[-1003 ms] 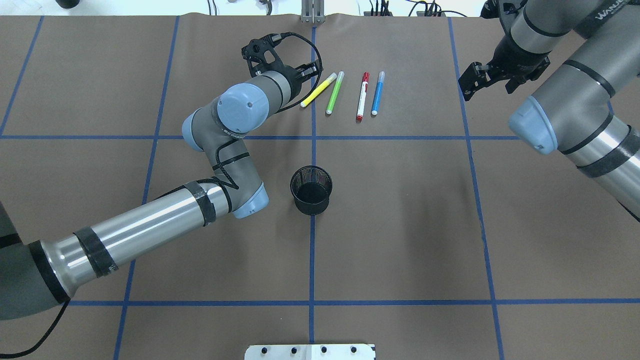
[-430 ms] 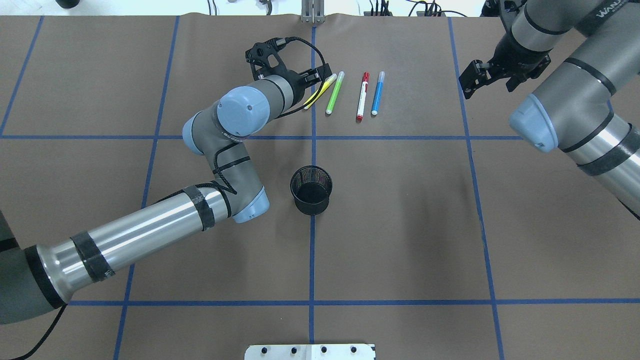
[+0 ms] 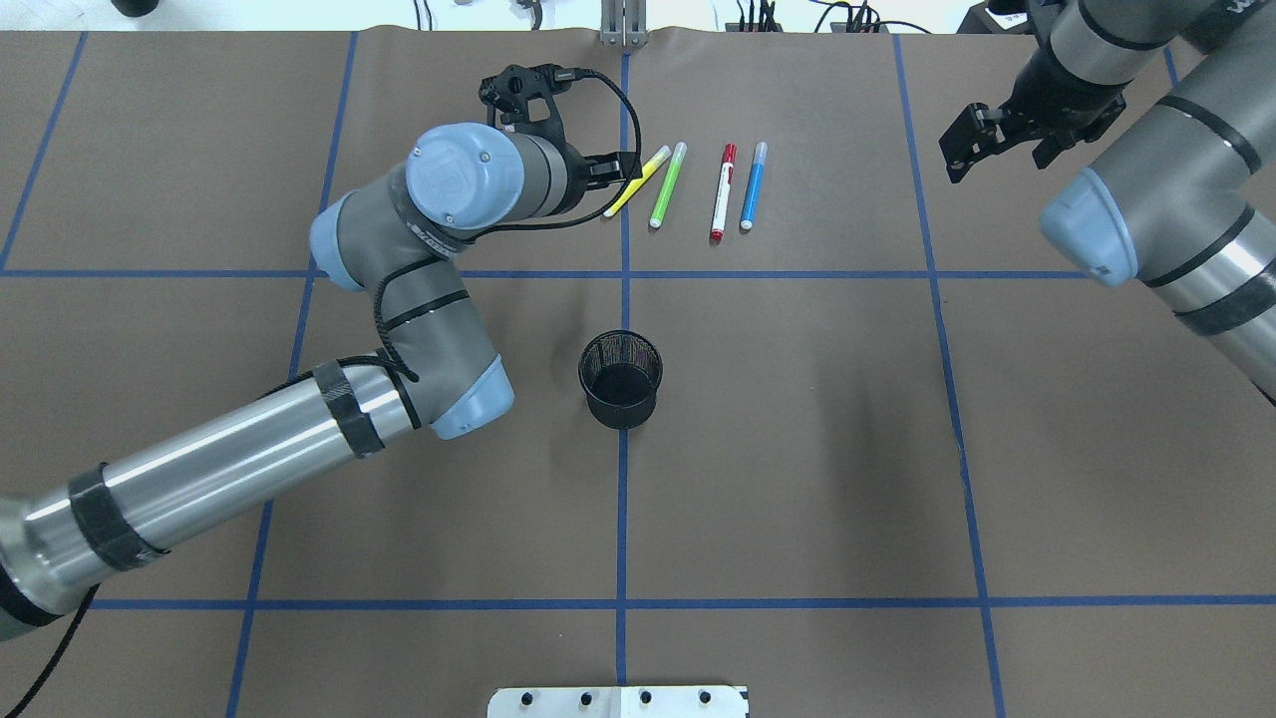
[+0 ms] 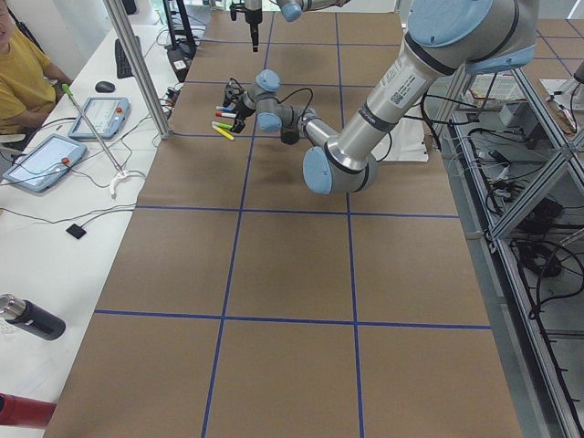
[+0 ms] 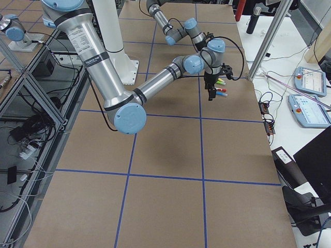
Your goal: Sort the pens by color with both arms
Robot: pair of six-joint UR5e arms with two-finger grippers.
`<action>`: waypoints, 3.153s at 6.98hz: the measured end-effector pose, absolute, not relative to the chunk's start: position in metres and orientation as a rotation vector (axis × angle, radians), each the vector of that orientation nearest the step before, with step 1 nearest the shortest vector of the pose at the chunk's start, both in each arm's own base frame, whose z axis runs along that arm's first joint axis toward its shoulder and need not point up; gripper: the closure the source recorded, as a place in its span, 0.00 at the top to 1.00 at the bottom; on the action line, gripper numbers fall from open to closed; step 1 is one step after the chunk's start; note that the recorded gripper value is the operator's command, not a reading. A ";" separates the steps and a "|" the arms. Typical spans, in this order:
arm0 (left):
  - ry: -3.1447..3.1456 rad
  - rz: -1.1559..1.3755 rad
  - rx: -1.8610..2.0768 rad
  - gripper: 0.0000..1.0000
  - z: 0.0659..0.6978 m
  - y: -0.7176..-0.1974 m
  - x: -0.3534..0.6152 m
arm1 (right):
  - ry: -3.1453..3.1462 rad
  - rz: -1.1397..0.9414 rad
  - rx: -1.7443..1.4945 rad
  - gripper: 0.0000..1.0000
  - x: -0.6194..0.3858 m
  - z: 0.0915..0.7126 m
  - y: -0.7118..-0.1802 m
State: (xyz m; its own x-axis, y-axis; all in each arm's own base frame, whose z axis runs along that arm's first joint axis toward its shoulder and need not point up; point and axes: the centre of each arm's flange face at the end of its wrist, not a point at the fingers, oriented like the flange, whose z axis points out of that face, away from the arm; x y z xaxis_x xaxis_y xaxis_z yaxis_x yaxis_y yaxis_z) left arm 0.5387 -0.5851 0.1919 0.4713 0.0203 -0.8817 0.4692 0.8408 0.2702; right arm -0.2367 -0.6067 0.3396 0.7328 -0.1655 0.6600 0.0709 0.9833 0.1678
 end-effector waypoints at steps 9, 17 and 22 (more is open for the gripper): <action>0.602 0.325 0.271 1.00 0.382 -0.607 0.027 | -0.738 -0.215 0.099 0.99 0.056 0.593 -0.524; 0.747 0.203 0.098 1.00 0.617 -0.527 -0.083 | -0.745 -0.030 0.037 0.99 0.103 0.630 -0.505; 0.834 0.176 0.149 1.00 0.616 -0.508 -0.080 | -0.745 -0.015 0.034 0.99 0.079 0.607 -0.524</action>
